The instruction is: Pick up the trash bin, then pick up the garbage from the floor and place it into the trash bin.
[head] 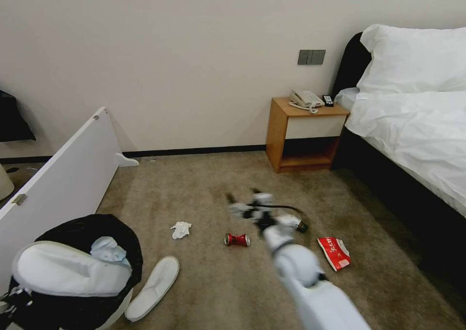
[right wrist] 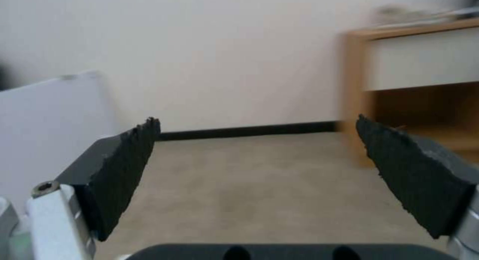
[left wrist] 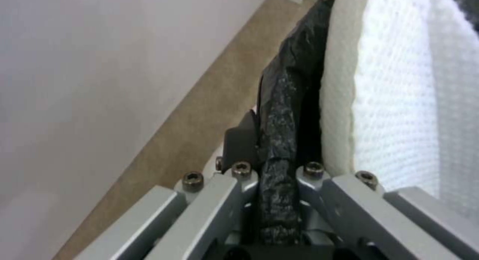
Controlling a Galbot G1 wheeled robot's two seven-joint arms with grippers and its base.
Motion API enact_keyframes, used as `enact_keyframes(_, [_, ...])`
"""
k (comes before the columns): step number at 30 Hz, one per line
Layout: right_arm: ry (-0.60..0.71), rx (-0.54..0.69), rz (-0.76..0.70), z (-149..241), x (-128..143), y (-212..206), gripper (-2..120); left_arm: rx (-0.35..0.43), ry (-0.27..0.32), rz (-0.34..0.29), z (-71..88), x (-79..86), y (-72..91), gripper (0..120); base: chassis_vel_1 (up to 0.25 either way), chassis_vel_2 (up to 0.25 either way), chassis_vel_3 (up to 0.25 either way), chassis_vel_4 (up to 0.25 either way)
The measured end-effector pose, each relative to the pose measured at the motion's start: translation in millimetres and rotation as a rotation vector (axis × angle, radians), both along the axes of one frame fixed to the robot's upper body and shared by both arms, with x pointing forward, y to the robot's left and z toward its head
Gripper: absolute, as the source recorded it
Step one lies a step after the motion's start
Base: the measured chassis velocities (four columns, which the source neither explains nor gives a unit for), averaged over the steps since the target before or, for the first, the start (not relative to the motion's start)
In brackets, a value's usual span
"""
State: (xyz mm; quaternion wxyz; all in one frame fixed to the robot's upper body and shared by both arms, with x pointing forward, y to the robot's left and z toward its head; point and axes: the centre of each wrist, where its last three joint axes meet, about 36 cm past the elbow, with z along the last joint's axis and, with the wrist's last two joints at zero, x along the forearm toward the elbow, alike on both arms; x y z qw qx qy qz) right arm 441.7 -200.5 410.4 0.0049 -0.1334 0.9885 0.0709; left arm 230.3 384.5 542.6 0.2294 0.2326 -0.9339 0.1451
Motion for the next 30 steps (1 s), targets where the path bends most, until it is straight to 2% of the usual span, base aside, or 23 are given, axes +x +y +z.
enact_keyframes(1, [-0.002,-0.018,-0.061,-1,-18,-23,100,0.001,0.004,-0.017,-2.2,2.2,-1.8,2,0.000,0.000,0.000,0.000])
enact_keyframes(2, [-0.002,-0.018,-0.061,-1,-18,-23,100,0.001,0.004,-0.017,-2.2,2.2,-1.8,2,0.000,0.000,0.000,0.000])
enact_keyframes(3, [0.000,-0.040,-0.105,-4,-35,-39,100,0.001,0.008,-0.026,-3.4,2.3,-2.7,2,0.000,0.000,0.000,0.000])
enact_keyframes(4, [0.004,-0.086,-0.165,-10,-64,-59,100,0.000,0.016,-0.033,-4.7,1.2,-3.2,2,0.000,0.000,0.000,0.000])
enact_keyframes(5, [0.004,-0.086,-0.165,-10,-64,-59,100,0.000,0.016,-0.033,-4.7,1.2,-3.2,2,0.000,0.000,0.000,0.000])
enact_keyframes(6, [-0.028,-0.160,-0.234,-7,-97,-80,100,0.003,0.023,-0.047,-4.3,-2.4,-4.9,2,0.000,0.000,0.000,0.000])
enact_keyframes(7, [-0.054,-0.201,-0.268,-3,-114,-90,100,0.006,0.024,-0.054,-3.5,-3.0,-5.6,2,0.000,0.000,0.000,0.000])
enact_keyframes(8, [-0.054,-0.201,-0.268,-3,-114,-90,100,0.006,0.024,-0.054,-3.5,-3.0,-5.6,2,0.000,0.000,0.000,0.000])
enact_keyframes(9, [-0.084,-0.231,-0.304,1,-130,-101,100,0.021,0.020,-0.062,-3.3,0.5,-6.9,2,0.000,0.000,0.000,0.000])
enact_keyframes(16, [-0.140,-0.313,-0.386,16,-165,-122,100,0.061,0.032,-0.106,-13.2,12.3,-8.7,2,0.000,0.000,0.000,0.000])
enact_keyframes(19, [-0.163,-0.352,-0.408,20,-185,-131,100,0.078,0.041,-0.099,-26.9,18.2,-2.4,2,0.000,0.000,0.000,0.000])
enact_keyframes(27, [-0.154,-0.358,-0.414,19,-193,-130,100,0.082,0.050,-0.077,-35.0,17.7,0.4,2,0.000,0.000,0.000,0.000])
enact_keyframes(30, [-0.177,-0.347,-0.392,8,-195,-127,100,0.111,0.043,-0.077,-37.0,15.8,0.2,2,0.000,0.000,0.000,0.000])
